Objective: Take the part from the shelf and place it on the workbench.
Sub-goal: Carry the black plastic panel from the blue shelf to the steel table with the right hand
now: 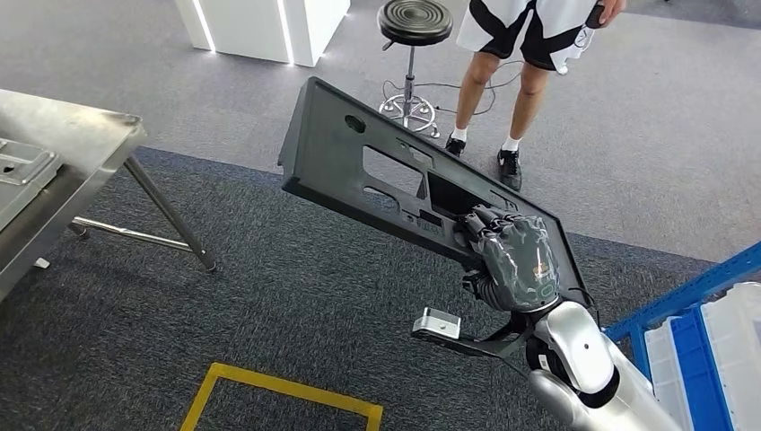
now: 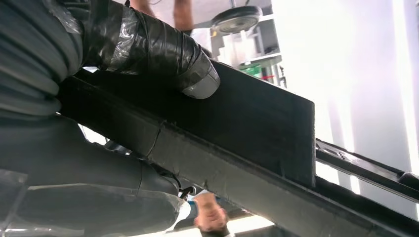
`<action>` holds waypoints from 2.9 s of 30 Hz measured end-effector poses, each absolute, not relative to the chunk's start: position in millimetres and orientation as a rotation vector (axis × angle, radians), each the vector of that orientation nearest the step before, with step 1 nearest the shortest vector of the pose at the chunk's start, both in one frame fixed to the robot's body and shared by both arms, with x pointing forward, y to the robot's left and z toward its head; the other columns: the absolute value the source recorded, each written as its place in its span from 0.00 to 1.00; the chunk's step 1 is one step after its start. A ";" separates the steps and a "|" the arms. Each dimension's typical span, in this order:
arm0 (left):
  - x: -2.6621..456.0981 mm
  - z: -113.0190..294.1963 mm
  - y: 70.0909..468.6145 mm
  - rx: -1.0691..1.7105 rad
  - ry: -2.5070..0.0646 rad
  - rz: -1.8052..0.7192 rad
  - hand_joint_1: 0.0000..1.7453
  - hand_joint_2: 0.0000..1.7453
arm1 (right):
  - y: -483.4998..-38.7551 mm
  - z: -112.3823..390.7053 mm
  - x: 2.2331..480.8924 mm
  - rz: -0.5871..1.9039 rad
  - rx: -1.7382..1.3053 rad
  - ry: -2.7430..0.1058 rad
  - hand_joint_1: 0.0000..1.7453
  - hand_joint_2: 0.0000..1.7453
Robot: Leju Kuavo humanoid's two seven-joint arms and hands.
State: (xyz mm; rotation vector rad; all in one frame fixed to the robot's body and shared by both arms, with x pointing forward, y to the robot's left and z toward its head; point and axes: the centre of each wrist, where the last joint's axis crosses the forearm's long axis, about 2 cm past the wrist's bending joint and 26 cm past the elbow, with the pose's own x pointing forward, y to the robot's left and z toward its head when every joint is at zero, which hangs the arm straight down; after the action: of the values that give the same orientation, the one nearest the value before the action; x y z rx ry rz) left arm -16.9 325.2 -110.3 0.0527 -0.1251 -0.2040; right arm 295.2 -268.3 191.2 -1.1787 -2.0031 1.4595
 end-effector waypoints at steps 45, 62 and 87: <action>-9.6 -109.8 323.6 0.052 -0.154 -0.205 0.00 1.00 | -293.8 216.4 348.9 1.733 -1.202 -1.725 1.00 1.00; -10.7 -108.1 328.9 0.067 -0.148 -0.189 0.00 1.00 | -262.7 283.5 383.9 1.745 -1.253 -1.794 1.00 1.00; -12.6 -108.2 324.2 0.037 -0.141 -0.163 0.00 1.00 | -282.9 298.2 396.5 1.754 -1.270 -1.733 1.00 1.00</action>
State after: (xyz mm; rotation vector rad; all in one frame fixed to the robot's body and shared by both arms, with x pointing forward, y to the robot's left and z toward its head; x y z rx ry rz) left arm -12.6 324.2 -108.2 0.0372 -0.1413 -0.1633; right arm 396.5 -282.9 298.2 -1.2703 -1.7327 1.7537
